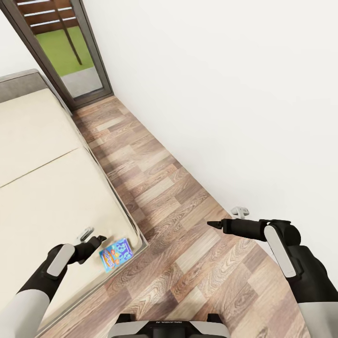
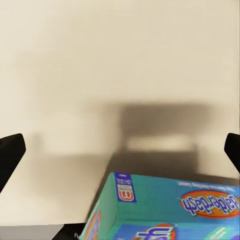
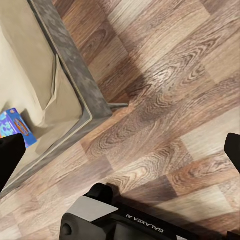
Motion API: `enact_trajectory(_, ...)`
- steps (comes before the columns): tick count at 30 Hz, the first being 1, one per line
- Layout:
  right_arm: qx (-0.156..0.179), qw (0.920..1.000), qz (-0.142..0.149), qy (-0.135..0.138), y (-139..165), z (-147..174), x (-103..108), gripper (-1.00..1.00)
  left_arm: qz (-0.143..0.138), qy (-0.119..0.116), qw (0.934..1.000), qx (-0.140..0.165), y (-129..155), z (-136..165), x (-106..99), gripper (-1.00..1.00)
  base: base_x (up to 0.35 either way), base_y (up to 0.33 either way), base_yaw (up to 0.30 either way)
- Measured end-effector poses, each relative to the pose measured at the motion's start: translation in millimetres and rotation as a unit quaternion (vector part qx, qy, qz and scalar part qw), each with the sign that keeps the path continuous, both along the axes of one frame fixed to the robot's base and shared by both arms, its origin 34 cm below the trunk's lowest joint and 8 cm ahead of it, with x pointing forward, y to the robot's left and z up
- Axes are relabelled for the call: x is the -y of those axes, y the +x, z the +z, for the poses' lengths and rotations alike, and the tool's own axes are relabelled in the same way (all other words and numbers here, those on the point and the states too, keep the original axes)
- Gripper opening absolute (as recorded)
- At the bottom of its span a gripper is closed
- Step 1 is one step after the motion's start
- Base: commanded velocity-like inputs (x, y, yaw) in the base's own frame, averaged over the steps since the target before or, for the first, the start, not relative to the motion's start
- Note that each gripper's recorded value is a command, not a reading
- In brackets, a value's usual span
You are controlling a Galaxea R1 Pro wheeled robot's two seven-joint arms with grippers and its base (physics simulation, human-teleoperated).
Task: Put all the toys in the child's room - the three board games (two on the bed and one on the table), the two jigsaw puzzles on the table, and the tennis ball on the table - inside the toy box on the table in the child's room.
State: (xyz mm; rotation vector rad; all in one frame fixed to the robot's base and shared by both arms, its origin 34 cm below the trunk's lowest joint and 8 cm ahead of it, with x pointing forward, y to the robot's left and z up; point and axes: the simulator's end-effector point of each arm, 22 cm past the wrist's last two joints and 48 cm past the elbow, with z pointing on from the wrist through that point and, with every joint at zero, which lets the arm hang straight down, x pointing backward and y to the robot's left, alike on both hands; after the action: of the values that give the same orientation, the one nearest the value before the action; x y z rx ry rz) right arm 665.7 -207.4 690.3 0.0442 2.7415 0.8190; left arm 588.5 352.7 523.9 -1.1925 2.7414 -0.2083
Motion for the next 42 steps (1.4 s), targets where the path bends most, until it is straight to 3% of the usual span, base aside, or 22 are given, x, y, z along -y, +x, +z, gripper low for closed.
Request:
enact_trajectory(12, -0.002, 1.0000, 0.000, 0.000, -2.4, -1.2, 0.3, 1.00, 0.004, -0.030, 0.9989, 0.036, 9.3, 5.8, 5.4, 1.00, 0.000, 0.000, 0.000)
enact_trajectory(18, -0.002, 1.0000, 0.003, 0.000, -10.2, -0.1, -1.5, 1.00, 0.023, -0.046, 0.9951, 0.084, 22.8, 23.5, -2.1, 1.00, 0.000, 0.000, 0.000)
enact_trajectory(24, 0.006, 0.9999, 0.009, 0.003, -22.2, 8.1, -6.4, 1.00, 0.034, -0.060, 0.9832, 0.169, 39.9, 68.6, -15.5, 1.00, 0.000, 0.000, 0.000)
enact_trajectory(30, 0.009, 0.9999, 0.011, 0.003, -26.7, 11.1, -8.0, 1.00, 0.028, -0.067, 0.9742, 0.214, 51.1, 101.2, -19.4, 1.00, 0.000, 0.000, 0.000)
enact_trajectory(31, 0.011, 0.9999, 0.012, 0.003, -28.9, 12.7, -8.6, 1.00, 0.021, -0.082, 0.9655, 0.246, 61.4, 130.3, -15.4, 1.00, 0.000, 0.000, 0.000)
enact_trajectory(33, 0.012, 0.9998, 0.013, 0.003, -29.6, 13.5, -8.6, 1.00, 0.013, -0.095, 0.9592, 0.266, 69.5, 150.2, -9.1, 1.00, 0.000, 0.000, 0.000)
enact_trajectory(36, 0.012, 0.9998, 0.013, 0.003, -29.8, 13.8, -8.3, 1.00, 0.010, -0.103, 0.9562, 0.274, 73.0, 159.0, -5.0, 1.00, 0.000, 0.000, 0.000)
enact_trajectory(42, 0.014, 0.9998, 0.015, 0.001, -30.1, 15.2, -6.6, 1.00, -0.014, -0.146, 0.9429, 0.299, 86.2, 198.8, 18.4, 1.00, 0.000, 0.000, 0.000)
